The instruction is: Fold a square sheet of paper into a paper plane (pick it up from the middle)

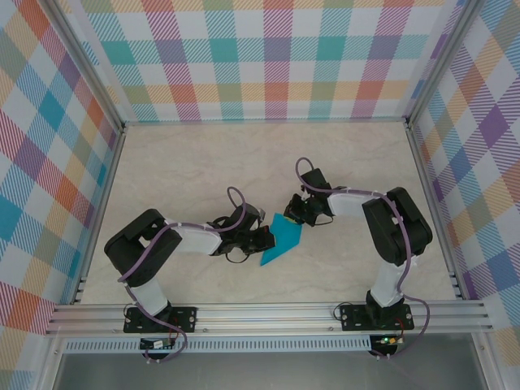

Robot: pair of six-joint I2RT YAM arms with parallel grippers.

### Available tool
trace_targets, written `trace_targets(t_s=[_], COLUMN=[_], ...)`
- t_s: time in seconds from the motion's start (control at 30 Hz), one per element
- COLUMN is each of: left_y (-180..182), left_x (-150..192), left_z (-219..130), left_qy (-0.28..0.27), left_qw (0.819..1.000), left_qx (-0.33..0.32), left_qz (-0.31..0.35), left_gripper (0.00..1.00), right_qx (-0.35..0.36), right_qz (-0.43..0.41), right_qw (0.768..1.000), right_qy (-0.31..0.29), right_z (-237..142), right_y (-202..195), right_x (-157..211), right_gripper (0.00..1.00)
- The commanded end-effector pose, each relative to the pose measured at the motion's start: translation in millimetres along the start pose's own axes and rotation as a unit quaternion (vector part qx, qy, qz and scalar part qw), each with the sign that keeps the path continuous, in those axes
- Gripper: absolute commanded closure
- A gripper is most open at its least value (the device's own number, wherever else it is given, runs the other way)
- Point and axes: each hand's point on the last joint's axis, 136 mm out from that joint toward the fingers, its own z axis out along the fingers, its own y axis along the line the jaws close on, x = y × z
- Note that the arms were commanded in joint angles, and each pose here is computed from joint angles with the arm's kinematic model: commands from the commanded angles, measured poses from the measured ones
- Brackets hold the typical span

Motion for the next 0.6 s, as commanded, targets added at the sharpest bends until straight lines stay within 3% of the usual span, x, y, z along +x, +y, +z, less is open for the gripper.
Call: trace_targets(t_s=[0.0, 0.33, 0.57], left_y=[61, 60, 58], left_x=[41, 41, 39], left_z=[-2, -3, -4], left_qy=[0.064, 0.064, 0.059], left_qw=[0.992, 0.992, 0.993], left_qx=[-0.106, -0.104, -0.102], left_qz=[-0.029, -0.029, -0.029], left_gripper=[0.97, 0.97, 0.97], right_qx=[0.032, -0.027, -0.104], right_qz=[0.025, 0.005, -0.047], right_qw=[0.997, 0.996, 0.991], right_qy=[-0.069, -0.085, -0.068], right_z=[1, -26, -59], right_y=[-24, 4, 47], right_x=[-41, -52, -20], right_gripper=[0.9, 0.89, 0.87])
